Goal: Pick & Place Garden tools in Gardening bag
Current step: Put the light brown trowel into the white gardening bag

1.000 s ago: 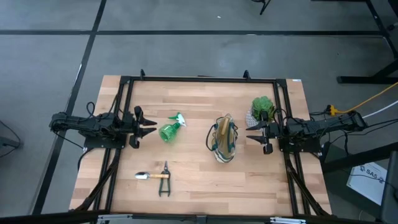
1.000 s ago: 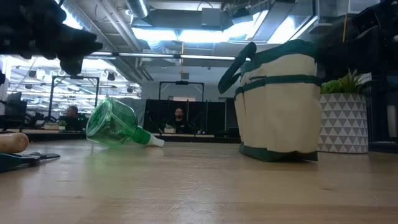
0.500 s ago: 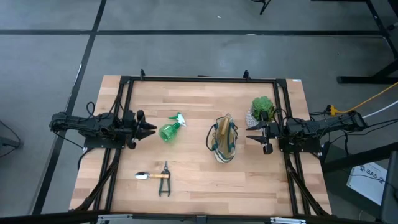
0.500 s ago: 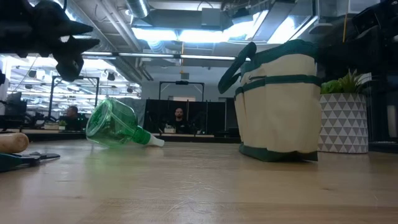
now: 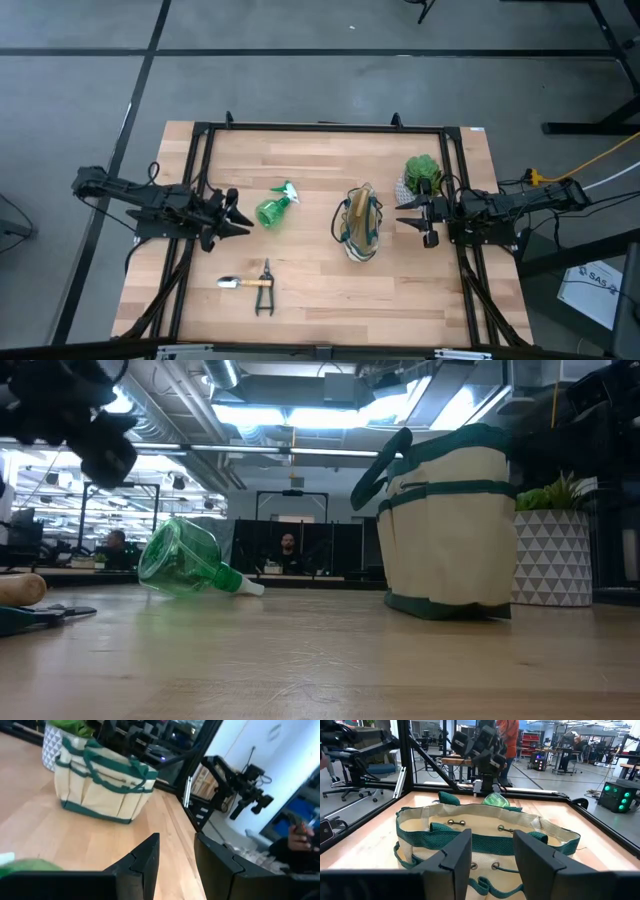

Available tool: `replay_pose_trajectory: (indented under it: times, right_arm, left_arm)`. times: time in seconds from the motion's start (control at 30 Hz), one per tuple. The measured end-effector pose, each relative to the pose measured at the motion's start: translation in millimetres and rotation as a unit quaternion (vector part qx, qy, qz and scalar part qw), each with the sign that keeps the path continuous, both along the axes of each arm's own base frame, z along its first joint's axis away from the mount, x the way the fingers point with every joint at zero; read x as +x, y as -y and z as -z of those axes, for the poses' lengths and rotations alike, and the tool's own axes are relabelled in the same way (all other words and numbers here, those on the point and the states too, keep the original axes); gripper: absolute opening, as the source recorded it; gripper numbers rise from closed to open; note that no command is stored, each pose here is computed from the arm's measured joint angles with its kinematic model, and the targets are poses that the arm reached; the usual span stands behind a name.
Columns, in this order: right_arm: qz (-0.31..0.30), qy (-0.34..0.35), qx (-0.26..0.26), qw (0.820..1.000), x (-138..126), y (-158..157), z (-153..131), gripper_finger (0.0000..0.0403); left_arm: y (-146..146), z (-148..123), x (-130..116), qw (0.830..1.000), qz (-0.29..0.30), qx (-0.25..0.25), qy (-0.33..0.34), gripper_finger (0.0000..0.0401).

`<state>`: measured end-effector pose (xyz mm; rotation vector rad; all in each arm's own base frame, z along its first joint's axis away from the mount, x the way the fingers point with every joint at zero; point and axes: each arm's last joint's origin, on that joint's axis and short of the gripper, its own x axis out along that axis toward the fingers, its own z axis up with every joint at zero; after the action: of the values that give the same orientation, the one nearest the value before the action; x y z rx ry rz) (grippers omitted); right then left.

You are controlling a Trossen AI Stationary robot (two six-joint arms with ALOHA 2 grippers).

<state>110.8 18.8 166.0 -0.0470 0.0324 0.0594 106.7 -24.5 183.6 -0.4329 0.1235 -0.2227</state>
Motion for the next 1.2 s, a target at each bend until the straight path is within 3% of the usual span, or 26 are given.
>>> replay_pose_trajectory:
  times: [0.27, 0.43, 0.6, 0.77, 1.2]
  right_arm:
    - [0.000, 0.000, 0.000, 1.000, 0, 0, 0, 0.0147]
    - [0.000, -0.004, -0.001, 1.000, 0, 0, 1, 0.0147]
    - [0.000, -0.009, -0.002, 1.000, 0, 0, 2, 0.0147]
    - [0.000, -0.009, -0.002, 1.000, 0, 0, 2, 0.0147]
    - [0.000, -0.009, -0.002, 1.000, 0, 0, 2, 0.0146]
  left_arm:
    - [19, -51, 26, 0.996, 0.032, 0.077, -0.015, 0.0118]
    - [38, -67, 53, 0.989, 0.065, 0.108, -0.078, 0.0118]
    - [60, -69, 76, 0.973, 0.099, 0.134, -0.160, 0.0118]
    - [80, -71, 90, 0.963, 0.122, 0.137, -0.198, 0.0118]
    - [109, -47, 93, 0.941, 0.152, 0.091, -0.289, 0.0123]
